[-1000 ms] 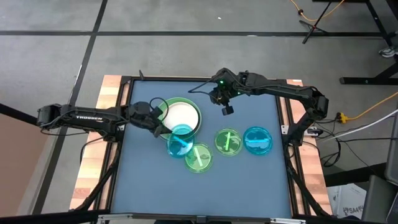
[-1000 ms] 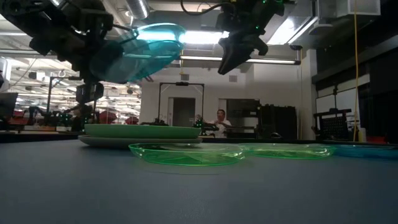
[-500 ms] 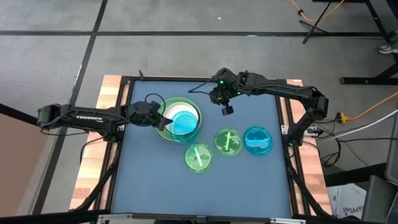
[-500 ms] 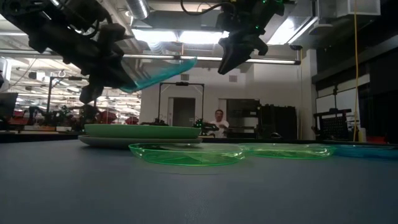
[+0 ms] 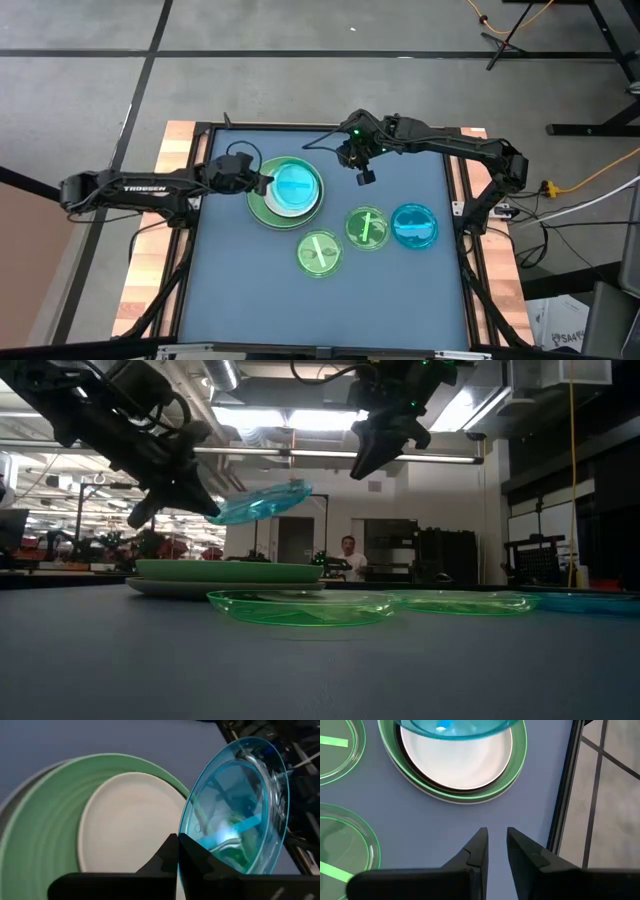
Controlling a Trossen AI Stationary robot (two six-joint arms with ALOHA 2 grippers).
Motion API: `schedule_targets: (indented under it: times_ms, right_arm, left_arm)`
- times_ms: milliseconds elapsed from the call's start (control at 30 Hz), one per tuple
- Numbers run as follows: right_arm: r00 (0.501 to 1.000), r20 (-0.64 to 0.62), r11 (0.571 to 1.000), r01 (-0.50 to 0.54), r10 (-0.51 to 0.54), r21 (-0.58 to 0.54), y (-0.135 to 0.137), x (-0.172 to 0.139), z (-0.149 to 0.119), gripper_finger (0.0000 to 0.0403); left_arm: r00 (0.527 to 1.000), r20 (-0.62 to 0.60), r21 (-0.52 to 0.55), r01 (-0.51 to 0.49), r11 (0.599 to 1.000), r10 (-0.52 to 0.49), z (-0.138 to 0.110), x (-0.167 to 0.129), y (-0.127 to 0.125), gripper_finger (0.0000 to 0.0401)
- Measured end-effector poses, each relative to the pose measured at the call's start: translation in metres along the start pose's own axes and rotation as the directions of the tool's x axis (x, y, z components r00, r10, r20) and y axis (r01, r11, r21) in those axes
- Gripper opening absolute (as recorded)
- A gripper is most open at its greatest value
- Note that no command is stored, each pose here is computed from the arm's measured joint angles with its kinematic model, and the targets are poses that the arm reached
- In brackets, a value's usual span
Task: Stack plastic plates
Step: Stack the left transparent blue plate on top of the white plate
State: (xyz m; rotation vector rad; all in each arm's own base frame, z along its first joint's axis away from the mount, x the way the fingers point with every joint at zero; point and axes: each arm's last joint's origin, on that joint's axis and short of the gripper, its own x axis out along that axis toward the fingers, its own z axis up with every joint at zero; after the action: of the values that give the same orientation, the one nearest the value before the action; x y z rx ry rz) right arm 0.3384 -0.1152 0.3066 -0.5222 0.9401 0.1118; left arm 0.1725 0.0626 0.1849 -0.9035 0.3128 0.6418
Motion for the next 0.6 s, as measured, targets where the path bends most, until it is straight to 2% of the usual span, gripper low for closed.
schedule_targets:
  times_ms: [400,600]
  right_arm:
    - [1.0,0.0,1.0,0.0,0.0,0.0,0.0,0.0,0.0,0.006]
    - [1.0,0.0,1.0,0.0,0.0,0.0,0.0,0.0,0.0,0.006]
  left_arm:
    - [0.988,-0.068,0.014,-0.138,0.99,0.139,-0.009,0.02,0.013,0.0]
    - [0.981,-0.08,0.02,-0.173,0.985,0.174,-0.012,0.025,0.017,0.0]
